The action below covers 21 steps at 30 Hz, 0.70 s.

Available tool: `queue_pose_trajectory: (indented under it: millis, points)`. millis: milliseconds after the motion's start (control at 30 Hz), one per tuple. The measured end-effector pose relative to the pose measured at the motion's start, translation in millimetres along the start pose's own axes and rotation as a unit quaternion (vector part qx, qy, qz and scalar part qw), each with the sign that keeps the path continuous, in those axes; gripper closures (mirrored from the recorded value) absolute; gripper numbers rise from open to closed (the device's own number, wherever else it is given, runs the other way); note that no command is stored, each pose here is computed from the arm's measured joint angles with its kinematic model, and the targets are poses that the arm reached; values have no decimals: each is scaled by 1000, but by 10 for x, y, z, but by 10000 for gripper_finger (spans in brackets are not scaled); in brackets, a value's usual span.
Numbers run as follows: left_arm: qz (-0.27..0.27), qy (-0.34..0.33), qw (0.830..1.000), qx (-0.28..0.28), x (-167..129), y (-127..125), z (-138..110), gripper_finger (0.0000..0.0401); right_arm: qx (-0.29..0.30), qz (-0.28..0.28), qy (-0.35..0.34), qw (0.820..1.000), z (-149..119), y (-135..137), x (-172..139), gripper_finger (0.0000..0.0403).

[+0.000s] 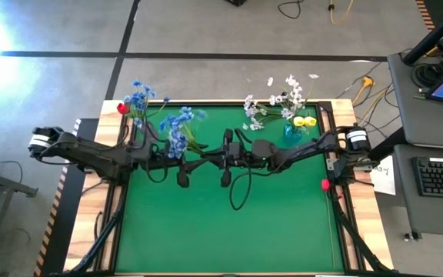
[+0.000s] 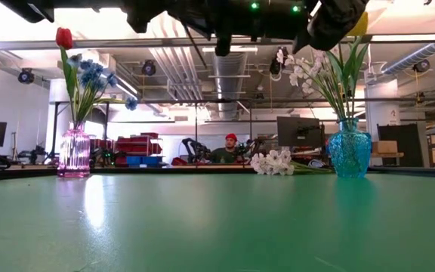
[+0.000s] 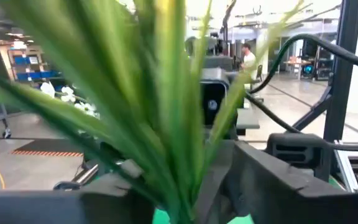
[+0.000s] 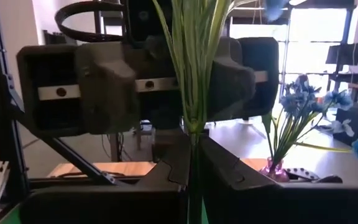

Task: Sort flowers into vase by color
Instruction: Put the blue flowers into the purple vase

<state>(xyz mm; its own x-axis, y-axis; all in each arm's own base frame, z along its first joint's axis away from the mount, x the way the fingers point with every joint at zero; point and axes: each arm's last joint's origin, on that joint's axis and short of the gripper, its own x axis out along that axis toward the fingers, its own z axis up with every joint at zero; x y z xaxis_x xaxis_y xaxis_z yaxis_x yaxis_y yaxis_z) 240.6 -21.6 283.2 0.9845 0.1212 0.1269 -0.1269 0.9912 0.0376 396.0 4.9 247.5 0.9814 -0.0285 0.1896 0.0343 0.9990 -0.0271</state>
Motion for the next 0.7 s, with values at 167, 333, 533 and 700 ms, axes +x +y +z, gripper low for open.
queue_pose_trajectory:
  millis: [167, 333, 533, 700]
  points:
    - [14, 1, 1000, 0, -15, 14, 12, 322, 5, -2, -1, 1000, 2, -2, -5, 377]
    - [12, 11, 1000, 0, -22, 14, 1, 392, 24, -7, 7, 1000, -6, -5, -1, 318]
    - [31, 21, 999, 5, -65, 42, 108, 380, 26, -31, 22, 999, 41, -23, -16, 241]
    - [84, 68, 993, 40, -145, 119, 445, 396, 24, -58, 56, 996, 88, -42, -55, 201]
